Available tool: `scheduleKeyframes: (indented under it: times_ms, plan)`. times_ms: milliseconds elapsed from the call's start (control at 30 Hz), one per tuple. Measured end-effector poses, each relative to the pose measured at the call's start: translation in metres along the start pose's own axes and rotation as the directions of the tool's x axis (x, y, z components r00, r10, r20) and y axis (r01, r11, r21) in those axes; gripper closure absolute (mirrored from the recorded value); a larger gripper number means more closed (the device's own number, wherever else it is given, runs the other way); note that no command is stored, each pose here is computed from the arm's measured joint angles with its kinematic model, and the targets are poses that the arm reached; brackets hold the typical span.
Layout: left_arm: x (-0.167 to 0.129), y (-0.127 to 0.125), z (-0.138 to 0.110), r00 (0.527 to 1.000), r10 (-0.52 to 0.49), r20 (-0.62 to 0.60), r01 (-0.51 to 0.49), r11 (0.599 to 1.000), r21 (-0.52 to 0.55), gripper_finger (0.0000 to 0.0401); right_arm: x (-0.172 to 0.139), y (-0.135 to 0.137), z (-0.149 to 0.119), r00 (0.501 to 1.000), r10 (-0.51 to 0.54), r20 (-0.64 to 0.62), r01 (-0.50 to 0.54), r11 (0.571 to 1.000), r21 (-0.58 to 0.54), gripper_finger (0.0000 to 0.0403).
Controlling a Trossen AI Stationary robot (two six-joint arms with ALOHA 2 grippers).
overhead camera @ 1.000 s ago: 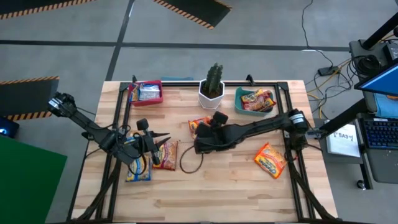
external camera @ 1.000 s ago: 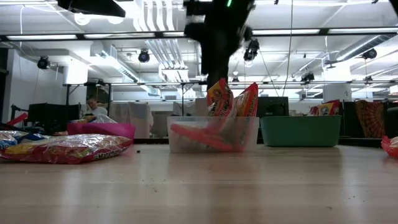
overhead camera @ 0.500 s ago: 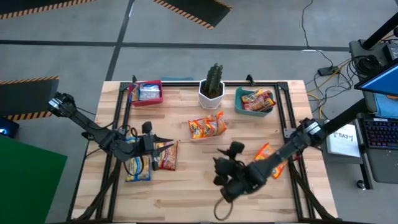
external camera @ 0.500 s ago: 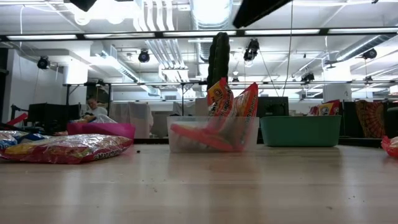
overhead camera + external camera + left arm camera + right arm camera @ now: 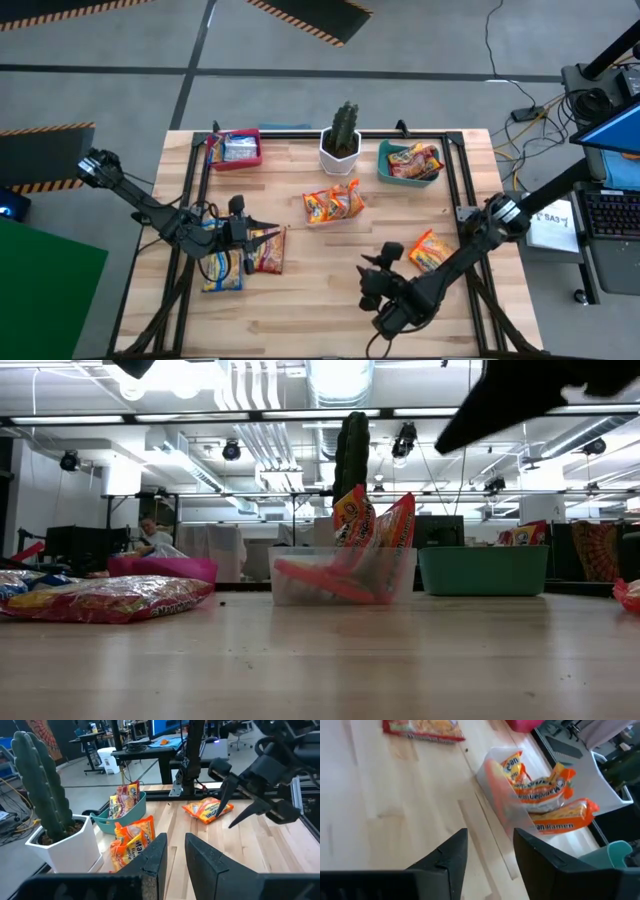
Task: Sort Maruchan noodles
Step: Put the orange noodle pack into the transparent bin
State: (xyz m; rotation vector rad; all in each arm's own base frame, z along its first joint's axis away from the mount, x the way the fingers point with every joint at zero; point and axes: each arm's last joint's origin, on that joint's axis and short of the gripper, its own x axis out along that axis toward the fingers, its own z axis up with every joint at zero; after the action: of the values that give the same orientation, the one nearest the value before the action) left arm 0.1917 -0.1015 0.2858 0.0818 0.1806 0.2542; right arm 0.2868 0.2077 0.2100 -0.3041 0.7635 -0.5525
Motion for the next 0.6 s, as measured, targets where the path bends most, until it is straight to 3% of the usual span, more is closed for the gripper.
scheduleKeyframes:
  times_ms: [167,600]
  plan:
    - [0.0,0.0,0.001,1.0,0.0,0.005,-0.001,1.0,0.02,0.0349,0.005,-0.005,0.0,0.998,-0.005,0.066,0.003,1.0,0.024,0.028]
    - [0.01,-0.009,-0.003,1.0,0.007,0.014,-0.009,0.993,0.121,0.0349,0.005,-0.037,0.019,0.943,0.18,0.278,-0.187,0.982,-0.001,0.0328]
